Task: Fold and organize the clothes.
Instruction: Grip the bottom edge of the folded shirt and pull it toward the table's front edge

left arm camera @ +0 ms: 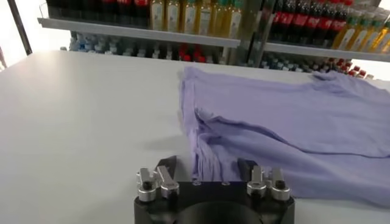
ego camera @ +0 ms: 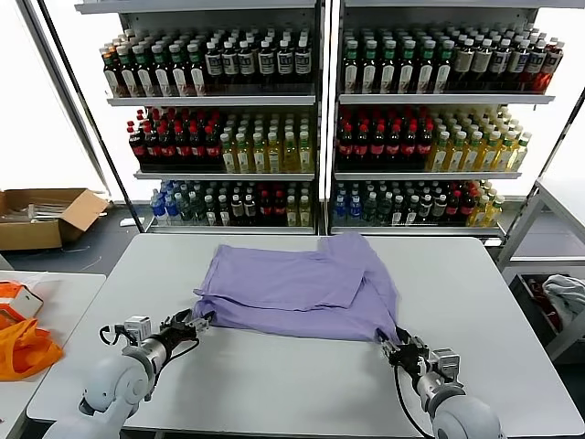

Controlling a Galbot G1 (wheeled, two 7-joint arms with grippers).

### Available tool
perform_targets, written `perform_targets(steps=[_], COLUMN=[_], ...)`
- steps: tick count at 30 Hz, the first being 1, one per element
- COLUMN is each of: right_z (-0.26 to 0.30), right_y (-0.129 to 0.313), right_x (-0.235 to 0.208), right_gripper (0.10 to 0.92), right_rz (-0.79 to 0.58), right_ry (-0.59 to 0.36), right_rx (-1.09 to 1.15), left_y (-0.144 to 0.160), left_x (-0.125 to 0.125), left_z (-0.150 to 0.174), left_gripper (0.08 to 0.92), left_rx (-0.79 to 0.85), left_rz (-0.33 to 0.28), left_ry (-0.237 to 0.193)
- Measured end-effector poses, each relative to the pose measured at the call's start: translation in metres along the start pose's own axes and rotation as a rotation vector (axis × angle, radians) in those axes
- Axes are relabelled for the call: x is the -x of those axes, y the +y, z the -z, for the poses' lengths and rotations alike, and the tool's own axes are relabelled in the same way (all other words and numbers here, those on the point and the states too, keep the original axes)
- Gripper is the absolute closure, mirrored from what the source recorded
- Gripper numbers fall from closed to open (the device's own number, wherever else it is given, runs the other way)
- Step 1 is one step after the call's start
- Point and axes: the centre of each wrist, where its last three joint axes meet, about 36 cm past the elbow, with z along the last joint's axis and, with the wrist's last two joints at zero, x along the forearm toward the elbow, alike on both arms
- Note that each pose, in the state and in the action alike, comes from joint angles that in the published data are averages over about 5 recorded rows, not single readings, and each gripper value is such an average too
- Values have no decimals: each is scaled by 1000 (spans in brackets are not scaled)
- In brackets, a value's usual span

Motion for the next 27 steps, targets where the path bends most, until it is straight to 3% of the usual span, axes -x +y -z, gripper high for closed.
perform_targets(steps=[7,16,27], right_z=[-1,-1,-9], right_y=[2,0,4], right_x=[-6,-20,-57], right_gripper=[897,916,916], right_rz=[16,26,29], right_ry=[8,3,4], right_rx=[7,8,2], left_y=[-2,-10,-27], left_x=[-6,-18,-58], left_z=[-5,-10,-26], left_gripper=[674,899,917], left_rx=[6,13,4], left_rz=[-6,-20,-9], left_ry=[8,6,-4])
